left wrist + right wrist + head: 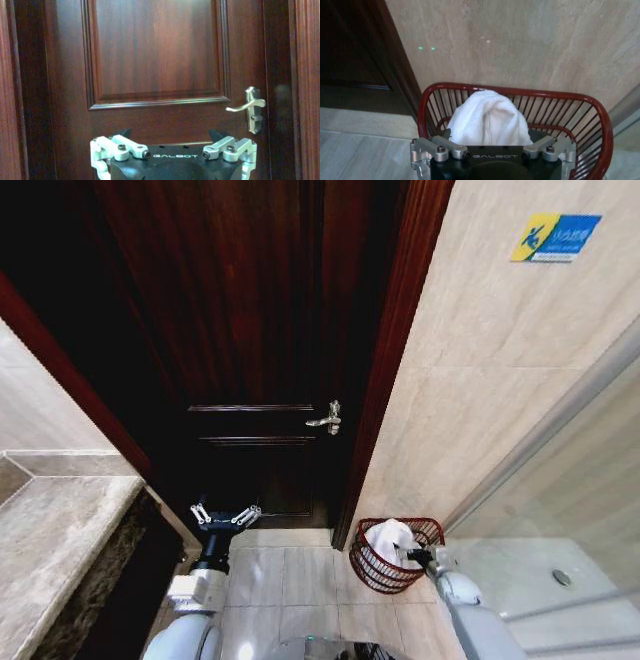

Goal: Discard the used towel into the hamper.

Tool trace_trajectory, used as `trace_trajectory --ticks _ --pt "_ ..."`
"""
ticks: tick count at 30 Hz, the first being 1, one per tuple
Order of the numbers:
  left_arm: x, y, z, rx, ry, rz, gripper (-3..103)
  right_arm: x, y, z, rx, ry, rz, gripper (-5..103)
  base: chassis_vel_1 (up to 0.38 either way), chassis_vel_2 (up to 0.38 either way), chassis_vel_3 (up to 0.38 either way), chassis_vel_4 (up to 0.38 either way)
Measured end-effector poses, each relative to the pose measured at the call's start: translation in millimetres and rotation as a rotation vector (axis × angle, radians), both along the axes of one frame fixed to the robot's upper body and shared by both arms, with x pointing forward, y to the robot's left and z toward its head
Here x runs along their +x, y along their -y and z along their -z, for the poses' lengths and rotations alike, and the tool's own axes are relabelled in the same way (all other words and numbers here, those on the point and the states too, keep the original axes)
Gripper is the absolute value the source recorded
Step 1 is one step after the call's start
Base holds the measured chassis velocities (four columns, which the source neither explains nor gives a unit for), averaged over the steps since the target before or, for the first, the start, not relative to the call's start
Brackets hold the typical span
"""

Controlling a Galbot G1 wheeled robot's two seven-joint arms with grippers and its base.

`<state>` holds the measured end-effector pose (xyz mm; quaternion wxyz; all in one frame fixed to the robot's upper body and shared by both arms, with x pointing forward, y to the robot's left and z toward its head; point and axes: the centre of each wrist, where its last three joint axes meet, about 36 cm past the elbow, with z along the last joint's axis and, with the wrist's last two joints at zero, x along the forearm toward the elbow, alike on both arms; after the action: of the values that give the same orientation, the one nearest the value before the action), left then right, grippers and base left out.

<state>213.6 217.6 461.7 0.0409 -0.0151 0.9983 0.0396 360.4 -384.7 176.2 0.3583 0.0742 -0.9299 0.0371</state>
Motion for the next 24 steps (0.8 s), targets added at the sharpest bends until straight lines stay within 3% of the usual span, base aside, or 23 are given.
trace_trajectory --ticks 14,20,23,24 --pt "0 0 0 0.000 0.000 0.000 100 -32 -18 -32 0.055 0.178 0.075 100 0.000 0.000 0.000 0.000" --pt "0 0 0 0.000 0.000 0.000 100 -65 -56 -91 0.054 0.386 0.123 100 0.000 0.000 0.000 0.000" --pt "0 0 0 0.000 0.000 0.000 100 -73 -64 -107 0.060 0.425 0.123 100 0.000 0.000 0.000 0.000" --pt "0 0 0 0.000 0.000 0.000 100 -86 -75 -131 0.065 0.481 0.120 100 0.000 0.000 0.000 0.000"
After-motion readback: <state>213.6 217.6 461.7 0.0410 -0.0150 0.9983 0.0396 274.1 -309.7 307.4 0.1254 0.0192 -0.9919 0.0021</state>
